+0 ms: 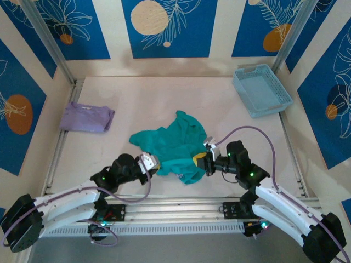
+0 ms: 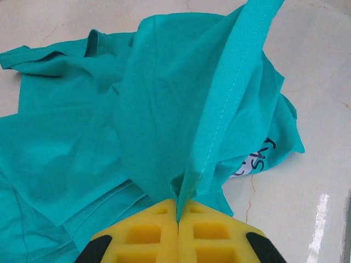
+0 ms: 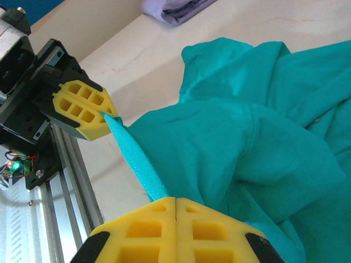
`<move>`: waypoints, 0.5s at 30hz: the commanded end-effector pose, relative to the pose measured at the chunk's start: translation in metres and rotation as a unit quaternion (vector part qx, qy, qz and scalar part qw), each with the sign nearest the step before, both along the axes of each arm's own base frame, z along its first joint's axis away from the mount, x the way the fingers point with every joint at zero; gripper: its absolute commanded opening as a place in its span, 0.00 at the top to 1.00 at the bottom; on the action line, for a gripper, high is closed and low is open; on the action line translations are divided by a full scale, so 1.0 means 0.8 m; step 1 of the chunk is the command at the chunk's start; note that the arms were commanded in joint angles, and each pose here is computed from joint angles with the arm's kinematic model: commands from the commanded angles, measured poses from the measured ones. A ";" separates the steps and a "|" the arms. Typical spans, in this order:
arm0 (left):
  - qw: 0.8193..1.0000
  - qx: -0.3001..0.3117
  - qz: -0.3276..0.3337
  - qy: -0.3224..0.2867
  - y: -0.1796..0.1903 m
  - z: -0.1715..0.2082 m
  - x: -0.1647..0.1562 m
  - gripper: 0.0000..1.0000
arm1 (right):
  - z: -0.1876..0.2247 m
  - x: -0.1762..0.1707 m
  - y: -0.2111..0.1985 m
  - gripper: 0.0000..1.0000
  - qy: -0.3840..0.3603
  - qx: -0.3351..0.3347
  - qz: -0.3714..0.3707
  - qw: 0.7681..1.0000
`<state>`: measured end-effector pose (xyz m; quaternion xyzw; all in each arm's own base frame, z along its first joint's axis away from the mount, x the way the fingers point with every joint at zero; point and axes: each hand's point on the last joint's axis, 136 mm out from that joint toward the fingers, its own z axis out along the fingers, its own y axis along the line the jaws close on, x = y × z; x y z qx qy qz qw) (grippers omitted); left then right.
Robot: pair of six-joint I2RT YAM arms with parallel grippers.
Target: Fold the inside-out t-shirt
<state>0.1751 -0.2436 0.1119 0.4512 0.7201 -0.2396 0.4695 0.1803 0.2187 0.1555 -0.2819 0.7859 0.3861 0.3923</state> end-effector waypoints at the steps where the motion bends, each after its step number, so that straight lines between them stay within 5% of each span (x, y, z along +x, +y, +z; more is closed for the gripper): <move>1: 0.998 -0.049 0.020 -0.034 -0.011 0.055 0.017 1.00 | 0.053 0.021 0.003 1.00 -0.045 0.009 -0.024 0.999; 8: 0.981 -0.061 0.166 -0.078 0.027 0.125 0.067 1.00 | 0.106 0.034 0.035 1.00 -0.066 0.022 0.012 0.997; 15: 0.985 -0.038 0.147 -0.080 0.014 0.168 0.072 1.00 | 0.144 0.079 0.028 1.00 -0.096 -0.010 -0.049 0.994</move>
